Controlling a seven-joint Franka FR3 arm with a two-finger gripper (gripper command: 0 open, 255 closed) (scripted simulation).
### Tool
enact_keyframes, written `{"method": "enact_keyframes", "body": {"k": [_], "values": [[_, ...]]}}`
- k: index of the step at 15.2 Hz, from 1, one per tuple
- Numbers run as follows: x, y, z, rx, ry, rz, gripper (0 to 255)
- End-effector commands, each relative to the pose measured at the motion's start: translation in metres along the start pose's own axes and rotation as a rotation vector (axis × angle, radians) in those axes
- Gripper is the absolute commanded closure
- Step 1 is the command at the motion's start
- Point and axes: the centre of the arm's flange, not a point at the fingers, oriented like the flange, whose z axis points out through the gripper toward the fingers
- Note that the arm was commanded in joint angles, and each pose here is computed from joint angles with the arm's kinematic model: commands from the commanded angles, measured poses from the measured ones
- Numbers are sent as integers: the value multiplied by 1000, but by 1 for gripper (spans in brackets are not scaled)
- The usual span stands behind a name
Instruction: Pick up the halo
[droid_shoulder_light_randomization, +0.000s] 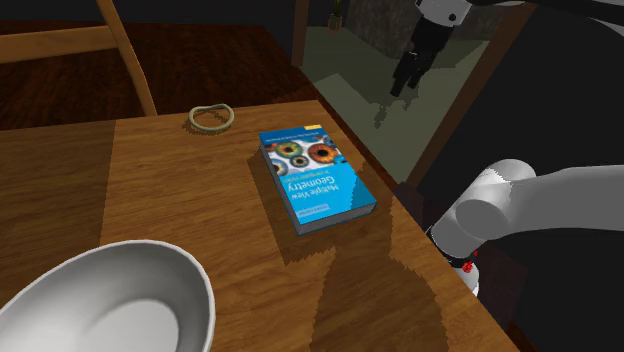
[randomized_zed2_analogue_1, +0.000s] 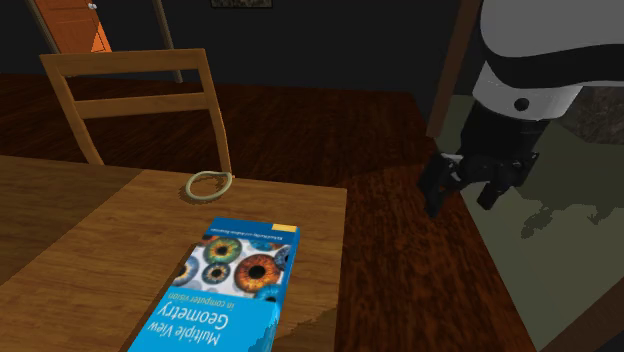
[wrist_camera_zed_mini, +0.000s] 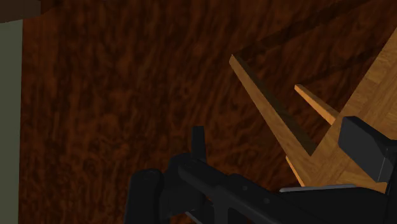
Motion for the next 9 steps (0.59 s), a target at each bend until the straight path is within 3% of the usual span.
{"method": "enact_keyframes", "body": {"k": [1, 9], "values": [[0, 0, 0, 0, 0, 0, 0], [78, -74, 13, 12, -32, -57, 0]]}}
